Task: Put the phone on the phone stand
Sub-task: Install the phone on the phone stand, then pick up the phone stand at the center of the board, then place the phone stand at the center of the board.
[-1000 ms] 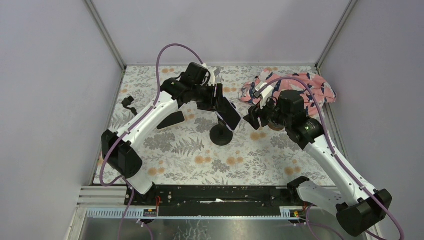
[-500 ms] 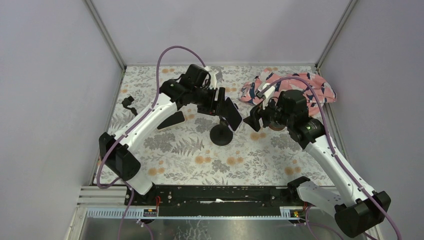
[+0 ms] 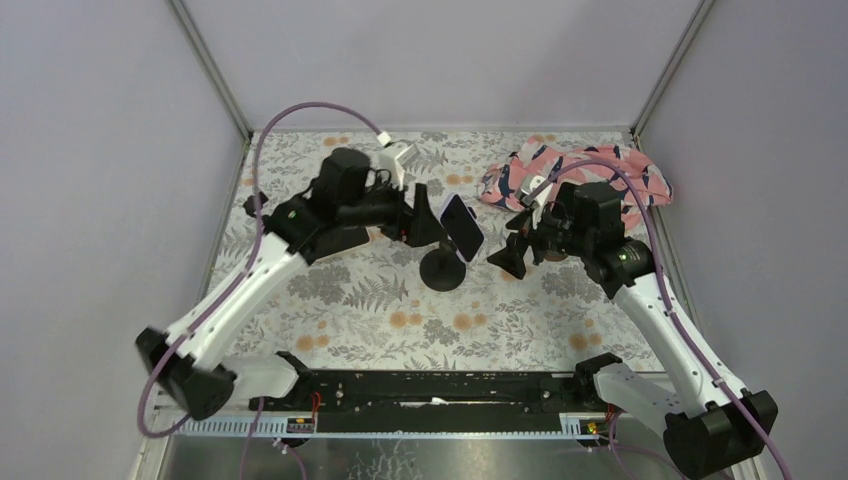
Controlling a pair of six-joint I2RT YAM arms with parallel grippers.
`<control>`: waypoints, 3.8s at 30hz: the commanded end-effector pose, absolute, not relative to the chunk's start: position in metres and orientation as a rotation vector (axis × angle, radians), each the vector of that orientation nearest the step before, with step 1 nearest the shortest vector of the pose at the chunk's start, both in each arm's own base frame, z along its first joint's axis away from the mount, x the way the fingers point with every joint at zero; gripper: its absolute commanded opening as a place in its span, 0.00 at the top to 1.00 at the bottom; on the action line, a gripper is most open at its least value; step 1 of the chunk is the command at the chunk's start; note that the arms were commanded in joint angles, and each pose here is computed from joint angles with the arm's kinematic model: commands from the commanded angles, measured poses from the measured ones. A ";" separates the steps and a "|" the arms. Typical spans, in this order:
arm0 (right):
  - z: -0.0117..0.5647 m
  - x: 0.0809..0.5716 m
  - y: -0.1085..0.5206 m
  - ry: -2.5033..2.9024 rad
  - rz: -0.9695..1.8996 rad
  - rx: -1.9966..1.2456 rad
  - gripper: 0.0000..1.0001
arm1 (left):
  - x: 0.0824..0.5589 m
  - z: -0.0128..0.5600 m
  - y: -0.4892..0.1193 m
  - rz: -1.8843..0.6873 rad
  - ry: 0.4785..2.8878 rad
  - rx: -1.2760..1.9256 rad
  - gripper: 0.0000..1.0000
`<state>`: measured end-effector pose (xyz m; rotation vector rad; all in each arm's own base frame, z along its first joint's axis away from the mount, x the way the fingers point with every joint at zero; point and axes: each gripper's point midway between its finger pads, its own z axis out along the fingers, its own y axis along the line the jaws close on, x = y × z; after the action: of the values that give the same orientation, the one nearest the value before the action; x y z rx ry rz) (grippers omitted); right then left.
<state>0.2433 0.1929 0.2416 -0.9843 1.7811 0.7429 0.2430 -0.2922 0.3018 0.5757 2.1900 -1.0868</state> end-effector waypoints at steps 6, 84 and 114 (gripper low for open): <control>0.225 0.220 0.180 1.738 0.865 -1.088 0.00 | 0.230 0.334 -0.253 -0.993 1.427 0.535 0.01; 0.162 0.246 0.122 1.866 0.689 -0.998 0.00 | 0.389 0.157 -0.376 -1.069 1.270 1.153 1.00; 0.163 0.252 0.113 1.882 0.657 -0.952 0.00 | 0.450 0.119 -0.373 -1.128 1.425 1.088 0.79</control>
<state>0.2429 0.1148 0.1447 -0.9511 1.9306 0.7030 0.4518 -0.3765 0.0995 1.0557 1.4888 -1.1493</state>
